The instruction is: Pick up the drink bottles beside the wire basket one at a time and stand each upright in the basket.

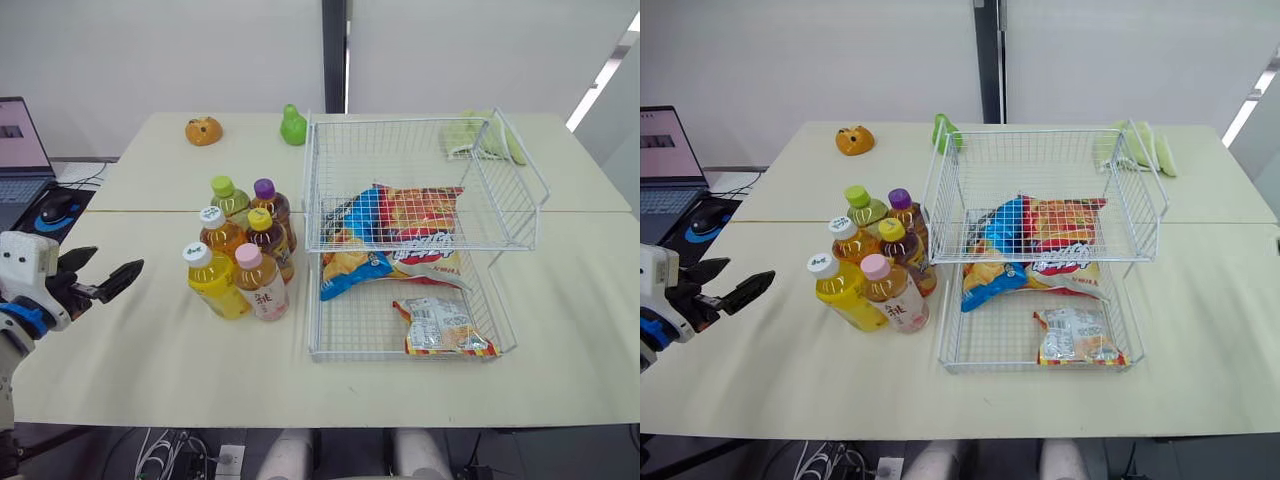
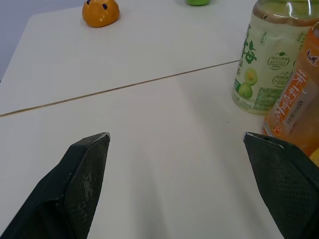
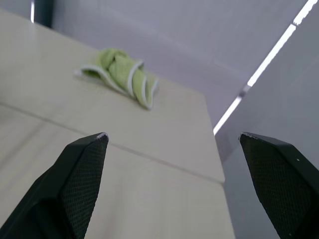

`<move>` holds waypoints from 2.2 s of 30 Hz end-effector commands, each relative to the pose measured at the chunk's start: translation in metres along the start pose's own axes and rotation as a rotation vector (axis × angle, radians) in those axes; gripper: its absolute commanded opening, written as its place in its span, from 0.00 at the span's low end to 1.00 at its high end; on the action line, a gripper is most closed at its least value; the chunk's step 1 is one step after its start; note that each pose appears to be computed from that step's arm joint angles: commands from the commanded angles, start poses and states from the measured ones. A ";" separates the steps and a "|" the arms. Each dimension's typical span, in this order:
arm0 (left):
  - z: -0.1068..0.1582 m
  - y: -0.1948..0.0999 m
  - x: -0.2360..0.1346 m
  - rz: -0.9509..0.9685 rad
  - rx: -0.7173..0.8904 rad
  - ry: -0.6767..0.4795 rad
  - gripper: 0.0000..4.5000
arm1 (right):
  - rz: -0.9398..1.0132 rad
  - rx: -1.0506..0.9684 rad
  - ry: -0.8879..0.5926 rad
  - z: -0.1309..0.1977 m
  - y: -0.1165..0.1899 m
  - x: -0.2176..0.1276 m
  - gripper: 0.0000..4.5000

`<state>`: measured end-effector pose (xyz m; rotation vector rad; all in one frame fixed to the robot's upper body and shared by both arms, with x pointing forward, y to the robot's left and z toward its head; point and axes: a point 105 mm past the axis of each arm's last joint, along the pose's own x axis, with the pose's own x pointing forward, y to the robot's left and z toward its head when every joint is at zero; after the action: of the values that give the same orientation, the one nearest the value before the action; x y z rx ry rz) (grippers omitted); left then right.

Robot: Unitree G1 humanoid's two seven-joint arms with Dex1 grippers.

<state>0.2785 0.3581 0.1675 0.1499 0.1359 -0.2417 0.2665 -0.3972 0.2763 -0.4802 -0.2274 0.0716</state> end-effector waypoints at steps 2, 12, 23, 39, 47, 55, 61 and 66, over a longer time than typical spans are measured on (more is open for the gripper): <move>0.022 -0.004 0.000 -0.019 0.049 -0.035 0.98 | 0.083 0.001 -0.220 0.076 0.008 0.010 1.00; 0.026 -0.011 -0.018 -0.012 0.049 -0.033 0.98 | 0.817 0.149 -0.348 0.166 0.134 0.019 1.00; 0.037 -0.055 -0.064 -0.142 0.026 0.020 0.98 | 1.271 0.164 -0.305 0.158 0.209 0.017 1.00; 0.065 -0.133 -0.037 0.059 -0.083 -0.244 0.98 | 1.345 0.216 -0.332 0.152 0.234 0.018 1.00; 0.064 -0.144 -0.012 0.046 -0.074 -0.207 0.98 | 1.351 0.207 -0.338 0.154 0.232 0.019 1.00; 0.061 -0.137 0.007 0.055 -0.026 -0.165 0.98 | 1.349 0.205 -0.338 0.155 0.231 0.021 1.00; 0.058 -0.142 0.015 0.042 -0.024 -0.170 0.98 | 1.346 0.204 -0.341 0.156 0.231 0.021 1.00; 0.060 -0.145 0.015 0.029 -0.005 -0.182 0.74 | 1.343 0.202 -0.343 0.157 0.230 0.019 1.00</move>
<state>0.2660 0.2100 0.1943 0.1010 0.0109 -0.2119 0.2512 -0.1197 0.2992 -0.3133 -0.1494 1.4840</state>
